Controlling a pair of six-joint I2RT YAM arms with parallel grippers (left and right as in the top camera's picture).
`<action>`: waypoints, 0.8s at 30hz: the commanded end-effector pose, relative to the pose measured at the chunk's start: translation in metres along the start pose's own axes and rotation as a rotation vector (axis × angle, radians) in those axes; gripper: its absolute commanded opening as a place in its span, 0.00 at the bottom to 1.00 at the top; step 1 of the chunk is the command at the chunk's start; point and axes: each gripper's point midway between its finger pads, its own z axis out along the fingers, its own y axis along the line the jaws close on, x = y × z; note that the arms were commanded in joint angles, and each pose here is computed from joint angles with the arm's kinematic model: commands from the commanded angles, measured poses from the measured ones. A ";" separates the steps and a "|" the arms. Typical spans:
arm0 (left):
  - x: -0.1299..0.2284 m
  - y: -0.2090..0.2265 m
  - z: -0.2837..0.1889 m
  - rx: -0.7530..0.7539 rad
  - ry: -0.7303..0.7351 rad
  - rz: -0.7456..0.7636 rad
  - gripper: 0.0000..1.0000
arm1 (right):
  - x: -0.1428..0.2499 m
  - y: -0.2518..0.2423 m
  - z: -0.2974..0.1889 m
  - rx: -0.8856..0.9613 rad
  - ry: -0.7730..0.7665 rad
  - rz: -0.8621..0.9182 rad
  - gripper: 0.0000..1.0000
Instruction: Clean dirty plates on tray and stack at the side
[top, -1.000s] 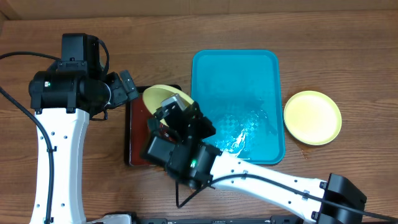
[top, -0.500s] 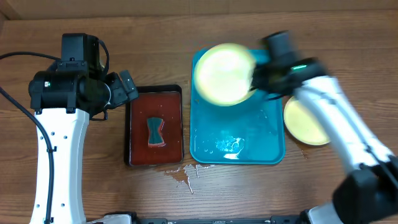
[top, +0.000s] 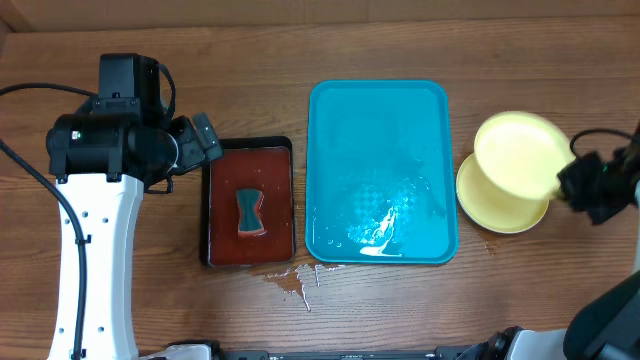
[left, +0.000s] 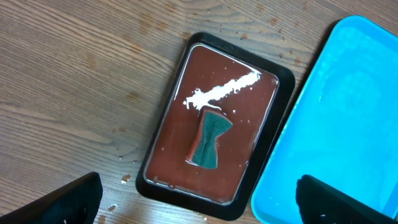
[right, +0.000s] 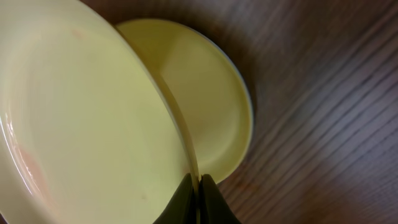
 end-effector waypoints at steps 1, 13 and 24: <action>-0.002 -0.001 -0.004 0.013 -0.010 -0.004 1.00 | 0.009 -0.016 0.019 0.036 0.011 -0.007 0.04; -0.002 -0.001 -0.004 0.013 -0.010 -0.004 1.00 | 0.016 -0.019 0.048 -0.008 0.017 -0.088 0.36; -0.002 -0.001 -0.004 0.013 -0.010 -0.004 1.00 | 0.053 0.068 -0.046 -0.316 -0.083 -0.421 0.48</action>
